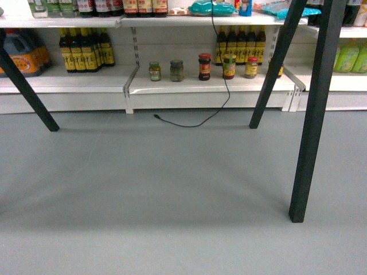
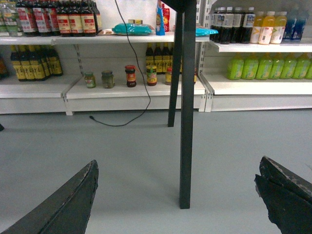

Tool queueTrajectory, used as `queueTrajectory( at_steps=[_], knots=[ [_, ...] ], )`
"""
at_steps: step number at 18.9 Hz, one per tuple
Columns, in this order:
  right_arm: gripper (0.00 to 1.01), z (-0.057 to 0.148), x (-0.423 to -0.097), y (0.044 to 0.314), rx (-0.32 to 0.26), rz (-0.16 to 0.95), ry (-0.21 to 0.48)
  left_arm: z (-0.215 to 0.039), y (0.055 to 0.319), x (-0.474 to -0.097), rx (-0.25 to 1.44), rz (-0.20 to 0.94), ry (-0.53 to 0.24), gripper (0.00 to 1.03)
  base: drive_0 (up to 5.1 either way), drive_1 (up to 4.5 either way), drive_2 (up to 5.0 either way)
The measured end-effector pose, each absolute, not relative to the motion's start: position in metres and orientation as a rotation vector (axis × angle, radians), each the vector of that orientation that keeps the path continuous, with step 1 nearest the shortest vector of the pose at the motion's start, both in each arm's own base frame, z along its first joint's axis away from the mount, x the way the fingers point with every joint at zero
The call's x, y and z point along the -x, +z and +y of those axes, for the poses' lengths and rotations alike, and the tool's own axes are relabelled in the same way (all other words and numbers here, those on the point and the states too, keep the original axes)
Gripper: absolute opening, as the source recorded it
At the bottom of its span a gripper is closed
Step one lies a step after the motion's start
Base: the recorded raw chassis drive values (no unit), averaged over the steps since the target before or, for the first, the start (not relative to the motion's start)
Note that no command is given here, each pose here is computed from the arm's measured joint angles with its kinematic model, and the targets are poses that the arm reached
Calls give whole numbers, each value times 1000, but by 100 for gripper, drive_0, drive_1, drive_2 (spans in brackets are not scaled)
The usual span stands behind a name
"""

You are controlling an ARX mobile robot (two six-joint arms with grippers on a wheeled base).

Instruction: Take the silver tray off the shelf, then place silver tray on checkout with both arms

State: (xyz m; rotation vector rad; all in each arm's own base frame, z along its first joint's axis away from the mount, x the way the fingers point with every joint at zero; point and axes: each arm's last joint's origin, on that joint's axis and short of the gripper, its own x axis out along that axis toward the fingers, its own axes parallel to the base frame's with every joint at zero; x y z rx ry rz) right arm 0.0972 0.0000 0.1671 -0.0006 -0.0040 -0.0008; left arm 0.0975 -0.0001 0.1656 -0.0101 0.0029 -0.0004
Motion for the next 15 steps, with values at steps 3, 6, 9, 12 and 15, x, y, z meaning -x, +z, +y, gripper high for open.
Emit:
queueTrajectory(
  at_steps=[3, 6, 9, 12, 15],
  knots=[
    [98, 0, -97, 167, 1, -4, -1, 0, 166, -97, 10, 2, 0, 98, 0, 0, 0],
    [98, 0, -97, 167, 1, -4, -1, 0, 166, -98, 10, 2, 0, 98, 0, 0, 0],
    [98, 0, -97, 167, 1, -4, -1, 0, 166, -98, 10, 3, 0, 98, 0, 0, 0],
    [98, 0, -97, 167, 1, -4, 0, 0, 166, -98, 10, 3, 0, 98, 0, 0, 0],
    [98, 0, -97, 167, 1, -4, 0, 0, 166, -98, 10, 2, 0, 98, 0, 0, 0]
  ],
)
